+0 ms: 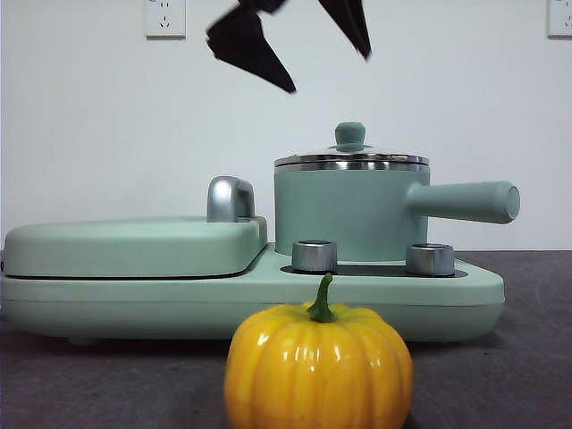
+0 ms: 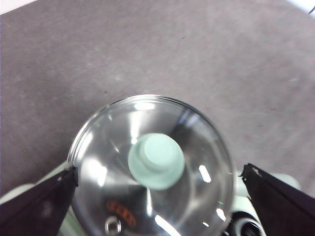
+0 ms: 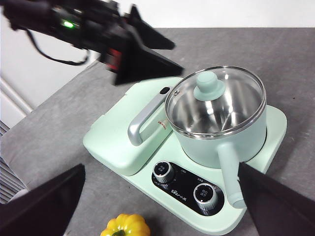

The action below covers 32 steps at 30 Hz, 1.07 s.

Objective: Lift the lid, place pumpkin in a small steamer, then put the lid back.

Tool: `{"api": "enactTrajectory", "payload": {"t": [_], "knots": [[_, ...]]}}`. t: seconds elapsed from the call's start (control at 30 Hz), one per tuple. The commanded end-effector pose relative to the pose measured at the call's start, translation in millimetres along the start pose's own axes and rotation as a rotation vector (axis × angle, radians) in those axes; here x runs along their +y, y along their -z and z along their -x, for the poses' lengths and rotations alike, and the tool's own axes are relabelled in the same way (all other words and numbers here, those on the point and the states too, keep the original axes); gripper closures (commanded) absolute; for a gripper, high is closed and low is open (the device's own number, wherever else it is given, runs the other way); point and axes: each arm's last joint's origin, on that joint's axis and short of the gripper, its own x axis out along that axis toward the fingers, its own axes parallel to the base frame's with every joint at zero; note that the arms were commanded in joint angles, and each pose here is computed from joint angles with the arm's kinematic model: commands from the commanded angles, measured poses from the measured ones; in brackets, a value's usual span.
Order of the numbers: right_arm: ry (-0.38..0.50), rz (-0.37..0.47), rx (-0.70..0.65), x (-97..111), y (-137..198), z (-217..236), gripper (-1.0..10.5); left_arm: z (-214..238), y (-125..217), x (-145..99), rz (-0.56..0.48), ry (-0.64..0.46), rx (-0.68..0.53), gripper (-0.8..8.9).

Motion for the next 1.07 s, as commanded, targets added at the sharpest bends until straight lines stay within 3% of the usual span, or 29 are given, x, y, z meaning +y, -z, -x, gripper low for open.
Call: {"api": "enactTrajectory", "payload": {"t": [0.03, 0.23, 0.43, 0.5, 0.67, 0.77, 1.07], "knots": [[-0.006, 0.004, -0.010, 2, -4, 1, 4.5, -19, -5, -5, -0.038, -0.010, -0.017, 2.59], [-0.006, 0.004, -0.010, 2, -4, 1, 4.5, -53, 3, -3, -0.022, -0.008, -0.005, 2.60], [-0.006, 0.004, -0.010, 2, -4, 1, 4.5, -63, 8, -7, -0.150, 0.002, 0.022, 2.65], [-0.006, 0.004, -0.010, 2, -4, 1, 4.5, -64, 9, -7, -0.153, 0.002, 0.024, 3.21], [-0.006, 0.003, -0.010, 2, -4, 1, 4.5, -67, 10, -7, -0.152, 0.003, 0.030, 3.38], [-0.006, 0.000, -0.010, 2, -4, 1, 4.5, -67, 10, -7, -0.152, 0.003, 0.030, 4.45], [-0.006, -0.001, -0.009, 2, -4, 1, 4.5, -68, 11, -6, -0.149, 0.001, 0.033, 5.43]]}}
